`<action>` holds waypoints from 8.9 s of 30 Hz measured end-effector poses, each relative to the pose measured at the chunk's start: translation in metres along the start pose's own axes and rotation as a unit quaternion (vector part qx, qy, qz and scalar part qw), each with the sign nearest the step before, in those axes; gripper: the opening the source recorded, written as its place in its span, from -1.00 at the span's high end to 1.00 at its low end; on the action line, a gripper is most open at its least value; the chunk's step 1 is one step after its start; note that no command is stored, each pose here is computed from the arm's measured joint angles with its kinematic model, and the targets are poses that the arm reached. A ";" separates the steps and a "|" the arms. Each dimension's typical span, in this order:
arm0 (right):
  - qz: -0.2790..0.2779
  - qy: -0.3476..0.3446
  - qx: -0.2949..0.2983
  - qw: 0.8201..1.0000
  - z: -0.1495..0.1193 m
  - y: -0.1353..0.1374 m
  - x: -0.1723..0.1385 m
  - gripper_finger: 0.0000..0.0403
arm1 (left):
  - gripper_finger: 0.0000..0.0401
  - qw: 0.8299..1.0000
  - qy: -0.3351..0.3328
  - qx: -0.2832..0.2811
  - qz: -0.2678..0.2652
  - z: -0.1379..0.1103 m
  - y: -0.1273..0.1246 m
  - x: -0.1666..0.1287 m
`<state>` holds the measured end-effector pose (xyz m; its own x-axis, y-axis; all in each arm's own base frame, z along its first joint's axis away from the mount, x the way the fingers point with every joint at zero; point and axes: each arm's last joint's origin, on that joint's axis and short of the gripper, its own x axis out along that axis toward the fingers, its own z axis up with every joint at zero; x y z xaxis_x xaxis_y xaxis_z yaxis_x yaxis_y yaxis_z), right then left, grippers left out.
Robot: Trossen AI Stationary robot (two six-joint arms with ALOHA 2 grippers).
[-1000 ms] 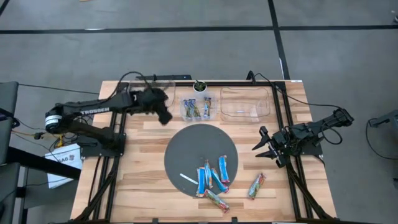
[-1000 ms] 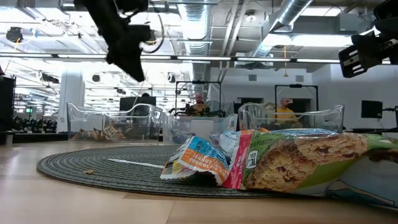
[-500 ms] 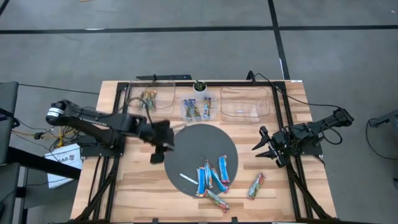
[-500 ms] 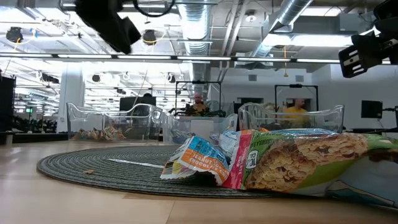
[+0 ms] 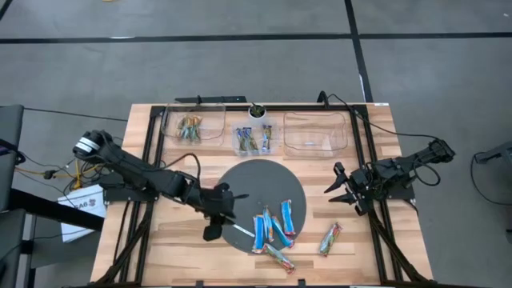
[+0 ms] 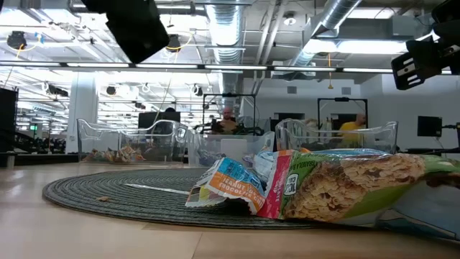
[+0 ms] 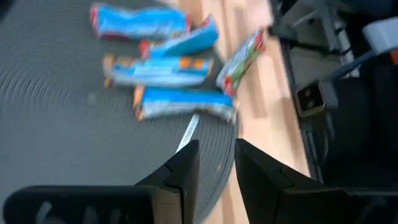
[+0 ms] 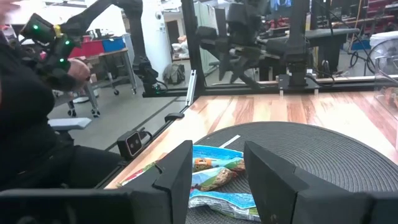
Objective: Pick and place Granola Bars by type
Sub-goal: Put the yellow granola bar into the left transparent bin
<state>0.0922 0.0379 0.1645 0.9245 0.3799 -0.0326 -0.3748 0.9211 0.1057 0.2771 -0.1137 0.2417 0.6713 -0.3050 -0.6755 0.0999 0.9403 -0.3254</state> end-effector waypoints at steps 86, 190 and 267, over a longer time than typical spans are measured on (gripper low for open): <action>0.000 0.002 0.000 1.000 0.000 0.000 0.000 0.32 | 0.53 0.888 -0.036 -0.357 0.288 0.057 -0.047 0.134; 0.001 -0.003 0.000 1.000 0.001 0.000 0.000 0.32 | 0.98 0.879 0.104 -0.373 0.279 0.031 -0.023 0.169; 0.000 -0.004 0.000 1.000 0.001 0.000 0.000 0.32 | 1.00 0.743 -0.088 -0.244 0.617 0.013 0.131 -0.115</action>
<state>0.0923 0.0379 0.1652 0.9248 0.3797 -0.0255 -0.3752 0.9209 0.1056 0.2228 0.0459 0.2853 0.1212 0.8091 -0.5750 -0.9207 0.3081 0.2395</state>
